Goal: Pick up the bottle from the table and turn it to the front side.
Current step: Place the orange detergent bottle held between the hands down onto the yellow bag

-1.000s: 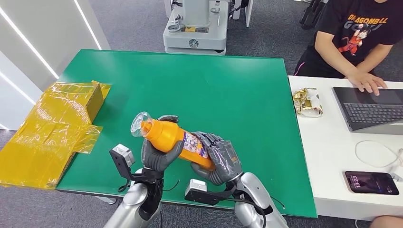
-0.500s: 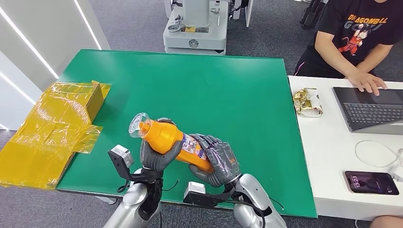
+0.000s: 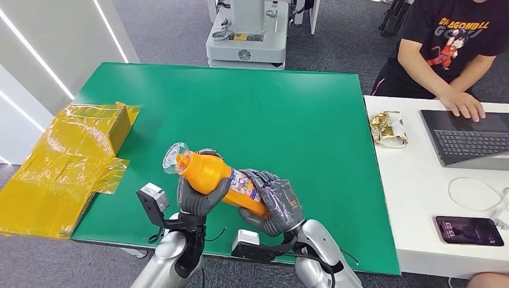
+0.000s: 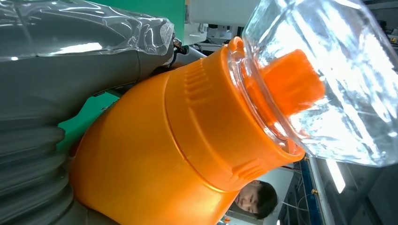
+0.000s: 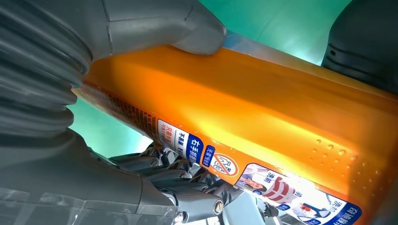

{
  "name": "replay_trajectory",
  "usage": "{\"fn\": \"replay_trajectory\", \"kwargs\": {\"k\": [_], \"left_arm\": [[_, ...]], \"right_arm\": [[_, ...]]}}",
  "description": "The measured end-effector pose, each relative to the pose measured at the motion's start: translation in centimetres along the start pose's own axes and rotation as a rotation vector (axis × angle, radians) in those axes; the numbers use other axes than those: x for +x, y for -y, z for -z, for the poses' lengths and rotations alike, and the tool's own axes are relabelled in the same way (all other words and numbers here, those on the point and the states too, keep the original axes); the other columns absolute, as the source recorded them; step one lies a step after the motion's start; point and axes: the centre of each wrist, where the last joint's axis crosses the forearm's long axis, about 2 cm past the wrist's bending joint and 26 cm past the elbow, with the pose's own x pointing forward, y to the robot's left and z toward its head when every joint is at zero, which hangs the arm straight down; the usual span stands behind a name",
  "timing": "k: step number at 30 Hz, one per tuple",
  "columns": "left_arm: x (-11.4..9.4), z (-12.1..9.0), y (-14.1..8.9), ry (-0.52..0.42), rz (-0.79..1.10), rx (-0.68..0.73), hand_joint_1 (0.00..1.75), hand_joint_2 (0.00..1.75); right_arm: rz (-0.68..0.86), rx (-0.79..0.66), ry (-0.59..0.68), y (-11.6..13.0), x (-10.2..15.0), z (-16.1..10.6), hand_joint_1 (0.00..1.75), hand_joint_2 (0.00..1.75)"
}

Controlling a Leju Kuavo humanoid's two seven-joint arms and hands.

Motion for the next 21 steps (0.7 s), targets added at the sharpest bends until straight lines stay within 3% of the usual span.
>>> {"fn": "replay_trajectory", "kwargs": {"k": [21], "left_arm": [[0.0, 0.0, 0.0, 0.0, 0.0, 0.0, 1.75, 1.75]], "right_arm": [[-0.001, 0.0, 0.0, 0.0, -0.01, -0.01, 1.75, 1.75]]}}
